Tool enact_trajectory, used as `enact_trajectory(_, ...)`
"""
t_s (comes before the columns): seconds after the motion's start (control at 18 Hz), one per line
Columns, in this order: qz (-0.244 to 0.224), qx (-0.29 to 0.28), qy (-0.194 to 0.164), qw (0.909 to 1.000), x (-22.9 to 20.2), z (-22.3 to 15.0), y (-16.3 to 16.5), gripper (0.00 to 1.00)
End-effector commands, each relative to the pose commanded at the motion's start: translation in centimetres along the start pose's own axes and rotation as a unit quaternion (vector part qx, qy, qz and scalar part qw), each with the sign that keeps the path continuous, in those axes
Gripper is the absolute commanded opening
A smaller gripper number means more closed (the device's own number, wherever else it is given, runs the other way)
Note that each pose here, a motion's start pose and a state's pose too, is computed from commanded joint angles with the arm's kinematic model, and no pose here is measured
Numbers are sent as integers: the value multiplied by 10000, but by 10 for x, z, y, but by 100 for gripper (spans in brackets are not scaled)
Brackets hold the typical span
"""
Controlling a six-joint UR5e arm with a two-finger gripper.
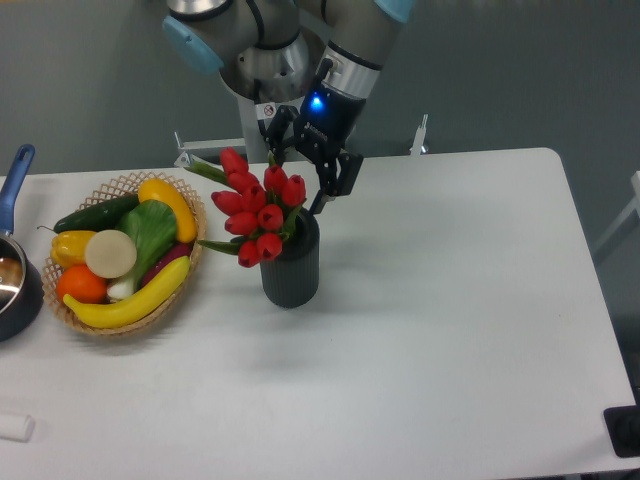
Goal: Pick up the flowers from the vase
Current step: 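Lower the gripper around the tulip stems and close it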
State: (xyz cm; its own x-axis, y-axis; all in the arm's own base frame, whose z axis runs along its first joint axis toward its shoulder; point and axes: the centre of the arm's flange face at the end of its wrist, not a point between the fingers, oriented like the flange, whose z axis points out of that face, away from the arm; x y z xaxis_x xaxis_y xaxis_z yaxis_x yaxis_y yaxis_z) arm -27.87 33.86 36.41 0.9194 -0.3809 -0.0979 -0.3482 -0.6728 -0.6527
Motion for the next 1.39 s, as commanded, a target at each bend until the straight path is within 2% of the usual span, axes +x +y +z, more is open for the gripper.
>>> enact_trajectory(0.22, -193, 251, 116, 9994, -5, 9, -1, 100)
enact_trajectory(0.83, -290, 638, 228, 9973, -9, 16, -2, 99)
enact_trajectory(1.11, -275, 662, 212, 9972, -13, 15, -4, 66)
enact_trajectory(1.22, -256, 663, 201, 9973, -14, 14, -5, 65)
enact_trajectory(1.39, -259, 663, 196, 9973, -14, 13, -5, 54)
